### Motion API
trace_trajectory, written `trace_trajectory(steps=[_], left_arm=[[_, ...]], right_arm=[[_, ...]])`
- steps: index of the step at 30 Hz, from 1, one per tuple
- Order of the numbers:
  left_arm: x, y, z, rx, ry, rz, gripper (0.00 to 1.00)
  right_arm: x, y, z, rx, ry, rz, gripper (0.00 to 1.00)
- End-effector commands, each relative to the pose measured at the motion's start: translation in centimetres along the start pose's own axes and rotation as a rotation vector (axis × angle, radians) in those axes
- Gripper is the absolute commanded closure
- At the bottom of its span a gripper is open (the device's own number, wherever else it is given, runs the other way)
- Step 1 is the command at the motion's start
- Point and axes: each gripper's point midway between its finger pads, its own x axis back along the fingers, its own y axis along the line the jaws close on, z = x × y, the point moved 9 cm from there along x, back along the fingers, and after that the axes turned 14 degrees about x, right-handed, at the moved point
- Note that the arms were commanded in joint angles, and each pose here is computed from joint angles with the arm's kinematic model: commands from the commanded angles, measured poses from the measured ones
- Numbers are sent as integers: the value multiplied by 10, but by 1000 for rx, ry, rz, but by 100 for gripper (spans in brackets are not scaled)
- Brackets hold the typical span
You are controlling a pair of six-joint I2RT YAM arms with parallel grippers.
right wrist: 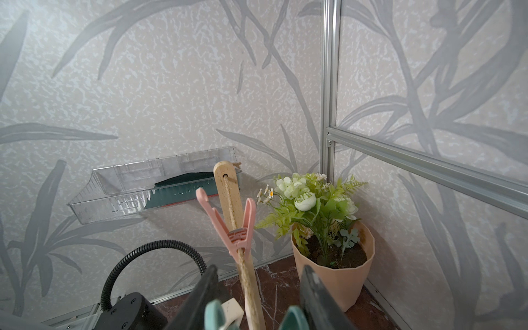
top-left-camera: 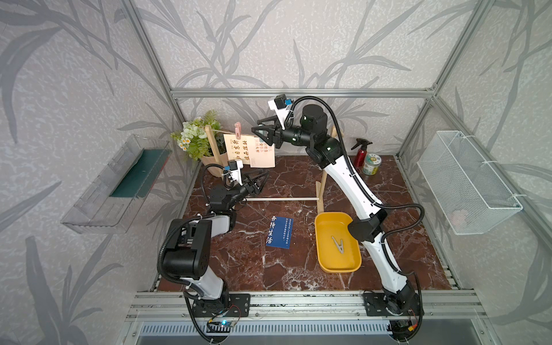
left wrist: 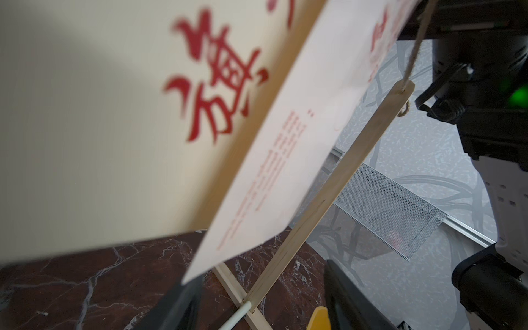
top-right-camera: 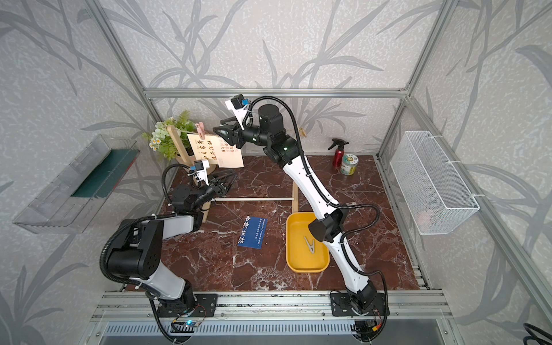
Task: Remove the postcards from the strings
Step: Pinch the postcard on the clothesline.
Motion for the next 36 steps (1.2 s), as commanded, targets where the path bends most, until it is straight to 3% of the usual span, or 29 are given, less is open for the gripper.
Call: trace_trajectory(steps=[1,13,20,28,36], left_arm=[[-4,-9,-14,-72,-31,56,31],[-19,-22,-43,-170,-67,117,32],[-18,-30,-47,-197,-62,140,58],[-17,-32,-44,-197,-42,149,66],[-15,-36,-42,-215,-26,164,86]], right_arm=[[7,9,-23,41,-51,-21,54],[7,16,-27,57,-49,-24,54],[9,16,-31,62,-49,-7,54],[10,15,-31,62,-45,10,55],[15,15,-37,74,-47,19,53]])
